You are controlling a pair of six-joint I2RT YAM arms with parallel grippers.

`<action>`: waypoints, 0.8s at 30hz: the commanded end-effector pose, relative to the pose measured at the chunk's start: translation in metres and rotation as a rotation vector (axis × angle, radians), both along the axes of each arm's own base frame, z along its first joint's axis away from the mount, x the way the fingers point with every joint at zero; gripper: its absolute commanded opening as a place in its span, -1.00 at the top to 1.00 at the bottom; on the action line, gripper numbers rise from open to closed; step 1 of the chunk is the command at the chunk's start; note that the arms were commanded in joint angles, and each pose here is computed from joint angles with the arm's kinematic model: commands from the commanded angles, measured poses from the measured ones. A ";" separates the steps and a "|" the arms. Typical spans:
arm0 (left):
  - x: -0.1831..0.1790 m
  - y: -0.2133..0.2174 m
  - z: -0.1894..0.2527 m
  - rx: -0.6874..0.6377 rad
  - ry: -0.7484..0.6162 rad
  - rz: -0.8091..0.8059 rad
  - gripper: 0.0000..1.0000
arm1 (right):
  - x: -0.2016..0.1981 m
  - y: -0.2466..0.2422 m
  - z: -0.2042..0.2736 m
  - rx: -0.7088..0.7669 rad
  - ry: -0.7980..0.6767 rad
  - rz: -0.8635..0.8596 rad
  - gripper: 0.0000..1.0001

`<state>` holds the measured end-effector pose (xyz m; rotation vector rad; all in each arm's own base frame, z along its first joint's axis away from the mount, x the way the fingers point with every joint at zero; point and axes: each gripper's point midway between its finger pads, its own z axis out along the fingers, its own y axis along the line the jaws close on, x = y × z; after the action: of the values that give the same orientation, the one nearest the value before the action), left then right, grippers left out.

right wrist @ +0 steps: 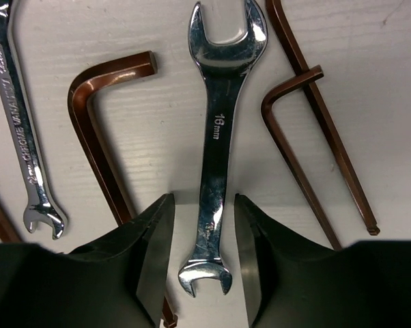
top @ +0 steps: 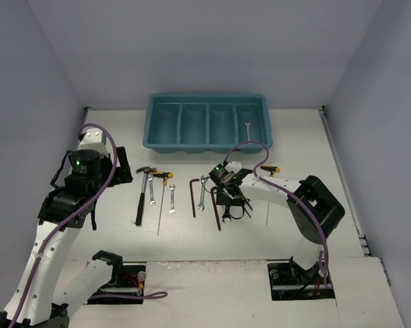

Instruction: Sort the tools into containers

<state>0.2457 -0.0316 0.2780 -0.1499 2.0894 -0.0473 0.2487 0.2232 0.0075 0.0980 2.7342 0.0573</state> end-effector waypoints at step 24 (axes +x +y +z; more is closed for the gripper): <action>0.002 -0.005 0.010 -0.006 -0.037 -0.022 -0.95 | 0.141 -0.048 0.213 -0.014 -0.514 0.000 1.00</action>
<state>0.2442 -0.0334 0.2766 -0.1367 2.0949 -0.0498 0.3360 0.2191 0.1405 0.0674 2.4100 0.1073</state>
